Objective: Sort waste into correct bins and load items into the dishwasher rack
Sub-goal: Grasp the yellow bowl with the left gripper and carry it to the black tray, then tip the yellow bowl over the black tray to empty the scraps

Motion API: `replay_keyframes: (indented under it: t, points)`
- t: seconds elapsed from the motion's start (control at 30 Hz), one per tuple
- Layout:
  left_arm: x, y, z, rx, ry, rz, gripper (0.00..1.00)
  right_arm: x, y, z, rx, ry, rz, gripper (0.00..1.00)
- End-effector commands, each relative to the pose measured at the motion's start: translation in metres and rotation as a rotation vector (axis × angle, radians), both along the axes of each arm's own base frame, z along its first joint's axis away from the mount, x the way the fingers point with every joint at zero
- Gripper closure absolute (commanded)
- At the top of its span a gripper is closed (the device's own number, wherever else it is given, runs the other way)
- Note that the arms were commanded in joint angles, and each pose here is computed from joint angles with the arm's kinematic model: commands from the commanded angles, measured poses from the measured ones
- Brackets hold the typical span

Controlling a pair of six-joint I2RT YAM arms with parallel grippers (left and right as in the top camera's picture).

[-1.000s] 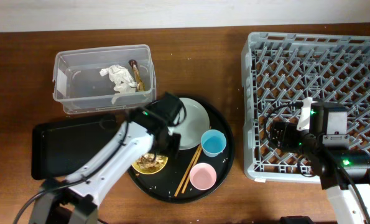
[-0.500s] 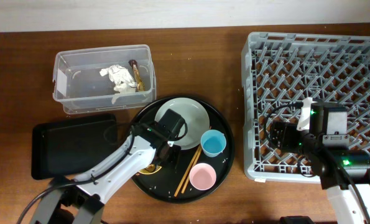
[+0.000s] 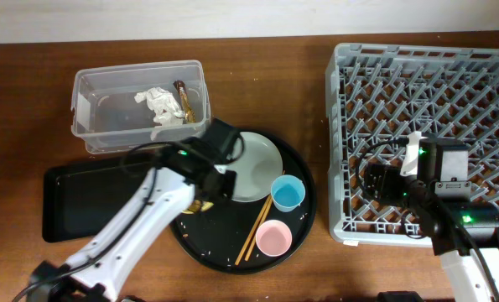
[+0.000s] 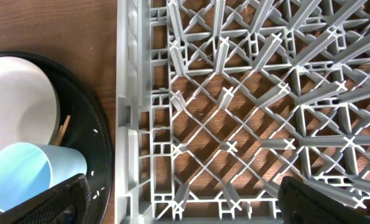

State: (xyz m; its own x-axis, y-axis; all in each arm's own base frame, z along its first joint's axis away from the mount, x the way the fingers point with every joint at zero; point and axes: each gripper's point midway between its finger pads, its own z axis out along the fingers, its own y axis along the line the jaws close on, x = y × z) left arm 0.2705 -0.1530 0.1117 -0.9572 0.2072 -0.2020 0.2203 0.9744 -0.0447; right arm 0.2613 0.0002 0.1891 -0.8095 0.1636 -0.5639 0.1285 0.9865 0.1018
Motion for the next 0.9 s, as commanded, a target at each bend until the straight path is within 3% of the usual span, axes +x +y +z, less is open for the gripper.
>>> replay_keyframes:
  t: [0.0, 0.2, 0.6, 0.87]
  points:
    - [0.019, 0.034, 0.023, -0.013, -0.068, 0.108, 1.00, 0.002, -0.003, 0.007, -0.007, -0.016, -0.016, 0.02]
    - [0.043, 0.084, 0.031, -0.230, -0.053, 0.169, 1.00, 0.001, -0.003, 0.006, -0.007, -0.011, -0.016, 0.02]
    - [0.074, 0.166, 0.030, -0.950, -0.115, 0.295, 1.00, 0.001, -0.003, 0.006, -0.007, -0.010, -0.016, 0.02]
    - [0.072, 0.209, 0.010, -1.233, -0.078, 0.518, 1.00, 0.001, -0.003, 0.006, -0.007, -0.010, -0.016, 0.02]
